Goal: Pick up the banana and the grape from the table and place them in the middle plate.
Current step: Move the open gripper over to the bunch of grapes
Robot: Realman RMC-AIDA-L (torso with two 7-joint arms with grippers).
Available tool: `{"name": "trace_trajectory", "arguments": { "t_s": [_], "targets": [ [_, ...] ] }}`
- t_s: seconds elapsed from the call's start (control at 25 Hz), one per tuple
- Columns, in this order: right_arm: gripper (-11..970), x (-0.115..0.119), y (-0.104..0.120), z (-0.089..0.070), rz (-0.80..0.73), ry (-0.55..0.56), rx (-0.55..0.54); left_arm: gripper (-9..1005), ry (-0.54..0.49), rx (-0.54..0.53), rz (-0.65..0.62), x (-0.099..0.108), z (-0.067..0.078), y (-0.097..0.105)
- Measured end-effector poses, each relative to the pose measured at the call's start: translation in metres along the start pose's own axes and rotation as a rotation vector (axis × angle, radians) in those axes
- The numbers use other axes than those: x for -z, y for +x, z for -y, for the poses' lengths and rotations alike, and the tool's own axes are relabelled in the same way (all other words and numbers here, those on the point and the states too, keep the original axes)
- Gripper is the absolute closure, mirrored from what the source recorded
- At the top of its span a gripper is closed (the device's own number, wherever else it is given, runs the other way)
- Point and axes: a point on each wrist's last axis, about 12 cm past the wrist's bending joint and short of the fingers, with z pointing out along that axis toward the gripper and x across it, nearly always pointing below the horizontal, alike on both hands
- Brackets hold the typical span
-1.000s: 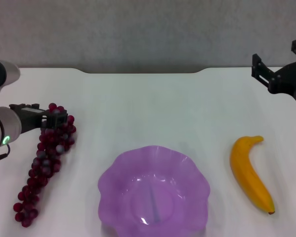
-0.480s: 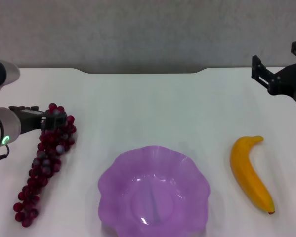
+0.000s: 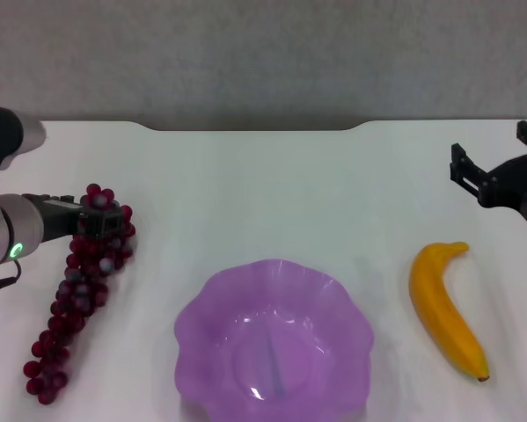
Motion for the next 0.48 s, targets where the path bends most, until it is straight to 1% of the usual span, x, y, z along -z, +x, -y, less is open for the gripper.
{"name": "trace_trajectory", "arguments": {
  "t_s": [0.2, 0.48],
  "targets": [
    [70, -0.0021, 0.0033, 0.0002, -0.011, 0.0, -0.001, 264, -0.002, 0.002, -0.006, -0.0008, -0.0009, 0.0014],
    [71, -0.0023, 0.0019, -0.0014, -0.006, -0.004, -0.002, 271, 0.004, -0.003, -0.047, -0.0096, 0.001, 0.0036]
  ]
}}
